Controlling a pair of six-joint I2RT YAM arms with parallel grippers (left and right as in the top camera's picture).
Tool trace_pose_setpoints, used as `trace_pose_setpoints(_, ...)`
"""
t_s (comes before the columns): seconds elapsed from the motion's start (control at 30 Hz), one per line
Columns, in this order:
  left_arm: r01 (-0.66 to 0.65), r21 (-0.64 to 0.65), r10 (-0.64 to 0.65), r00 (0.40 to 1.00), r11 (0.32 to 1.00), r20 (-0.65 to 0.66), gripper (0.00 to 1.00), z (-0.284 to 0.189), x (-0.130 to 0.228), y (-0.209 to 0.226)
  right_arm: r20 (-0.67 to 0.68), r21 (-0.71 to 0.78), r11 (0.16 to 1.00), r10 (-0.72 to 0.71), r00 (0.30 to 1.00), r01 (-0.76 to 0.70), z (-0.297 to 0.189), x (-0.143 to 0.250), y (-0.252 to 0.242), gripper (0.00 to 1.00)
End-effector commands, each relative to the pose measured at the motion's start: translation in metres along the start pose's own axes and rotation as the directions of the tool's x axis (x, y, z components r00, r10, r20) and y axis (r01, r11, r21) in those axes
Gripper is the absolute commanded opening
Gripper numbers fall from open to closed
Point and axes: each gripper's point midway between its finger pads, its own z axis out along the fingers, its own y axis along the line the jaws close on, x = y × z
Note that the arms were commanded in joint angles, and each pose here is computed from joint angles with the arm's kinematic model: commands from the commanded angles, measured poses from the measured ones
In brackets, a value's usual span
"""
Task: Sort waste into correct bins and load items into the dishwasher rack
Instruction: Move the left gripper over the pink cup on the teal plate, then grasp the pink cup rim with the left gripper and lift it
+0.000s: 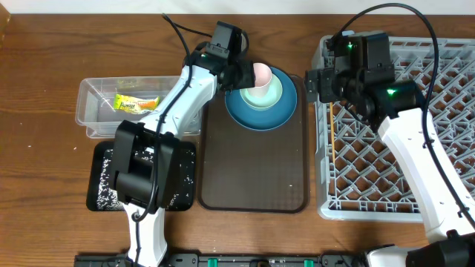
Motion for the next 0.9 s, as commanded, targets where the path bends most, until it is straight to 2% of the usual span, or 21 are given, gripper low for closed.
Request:
trace_pose_setpoints(0.0,0.004,-0.029,-0.004,1.0,1.0,0.008,0.44,0.0074,-0.0033,0.0067,0.001,0.004,1.0,0.001,1.0,-0.001,0.001,-0.0005,0.002,0.99)
trace_pose_setpoints(0.3,0.004,-0.055,-0.003,1.0,0.998,0.016,0.41,0.0101,-0.0042,0.0122,0.001,0.004,1.0,0.001,1.0,-0.001,0.001,-0.0005,0.002,0.99)
trace_pose_setpoints(0.43,0.003,-0.055,-0.002,1.0,0.998,0.022,0.27,0.0111,-0.0049,0.0127,0.0,0.004,1.0,0.001,1.0,-0.001,0.001,-0.0004,0.002,0.99)
trace_pose_setpoints(0.87,-0.004,-0.06,0.005,1.0,0.998,0.019,0.26,0.0171,-0.0014,0.0118,0.0,0.004,1.0,0.001,1.0,-0.001,0.001,-0.0004,0.002,0.99)
